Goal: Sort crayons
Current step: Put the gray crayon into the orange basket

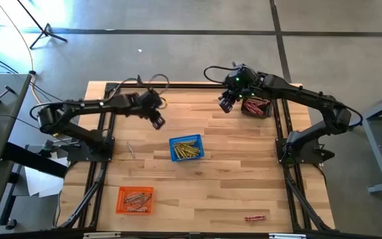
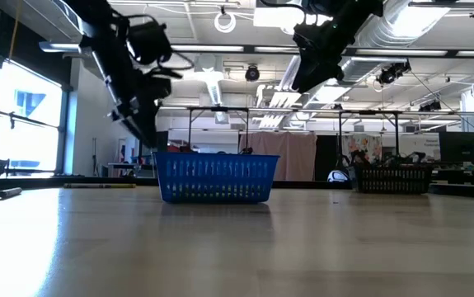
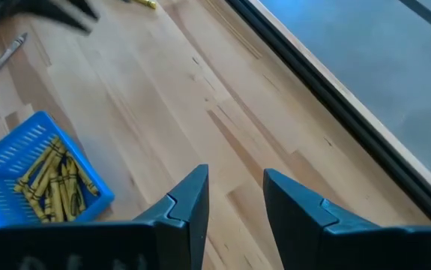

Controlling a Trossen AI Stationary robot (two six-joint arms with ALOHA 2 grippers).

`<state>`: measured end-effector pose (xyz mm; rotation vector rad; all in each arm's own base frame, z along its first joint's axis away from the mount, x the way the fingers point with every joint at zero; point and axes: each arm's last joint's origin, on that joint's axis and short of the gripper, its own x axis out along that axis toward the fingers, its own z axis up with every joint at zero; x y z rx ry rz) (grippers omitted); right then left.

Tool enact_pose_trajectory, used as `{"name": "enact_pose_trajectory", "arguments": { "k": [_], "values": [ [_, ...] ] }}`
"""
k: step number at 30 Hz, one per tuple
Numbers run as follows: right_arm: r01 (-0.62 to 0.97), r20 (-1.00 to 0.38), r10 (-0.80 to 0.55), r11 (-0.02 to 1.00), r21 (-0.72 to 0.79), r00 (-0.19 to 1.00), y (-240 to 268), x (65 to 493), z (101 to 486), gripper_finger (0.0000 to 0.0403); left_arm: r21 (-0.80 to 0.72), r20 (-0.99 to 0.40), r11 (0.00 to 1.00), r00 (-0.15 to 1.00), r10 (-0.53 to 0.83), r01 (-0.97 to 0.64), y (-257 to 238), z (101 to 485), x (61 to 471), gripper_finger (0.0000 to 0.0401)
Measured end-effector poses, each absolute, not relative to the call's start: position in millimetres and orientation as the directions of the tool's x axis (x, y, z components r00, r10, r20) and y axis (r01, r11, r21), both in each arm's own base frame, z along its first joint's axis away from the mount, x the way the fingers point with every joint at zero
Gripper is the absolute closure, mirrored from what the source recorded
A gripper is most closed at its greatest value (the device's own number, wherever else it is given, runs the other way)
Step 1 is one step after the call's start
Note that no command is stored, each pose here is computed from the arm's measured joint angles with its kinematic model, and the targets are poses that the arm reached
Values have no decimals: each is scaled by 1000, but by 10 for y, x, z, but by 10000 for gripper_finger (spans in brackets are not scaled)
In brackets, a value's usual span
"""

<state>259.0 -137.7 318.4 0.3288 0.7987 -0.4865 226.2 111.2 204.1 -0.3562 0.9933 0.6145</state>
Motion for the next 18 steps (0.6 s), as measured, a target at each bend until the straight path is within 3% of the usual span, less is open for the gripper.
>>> {"name": "enact_pose_trajectory", "arguments": {
  "k": [4,10,18],
  "values": [
    [500,-745,-291,864,65,600,-1378,2593,3187,291,-9,-889,692,322,324,-722,1348,2008,2081,314],
    [468,-735,-296,883,33,610,-1383,2602,3197,291,15,-917,706,272,292,-708,1578,2039,1935,314],
    [469,-730,-299,883,34,615,-1386,2608,3202,291,66,-987,729,61,147,-681,1690,1858,1763,314]
  ]
}}
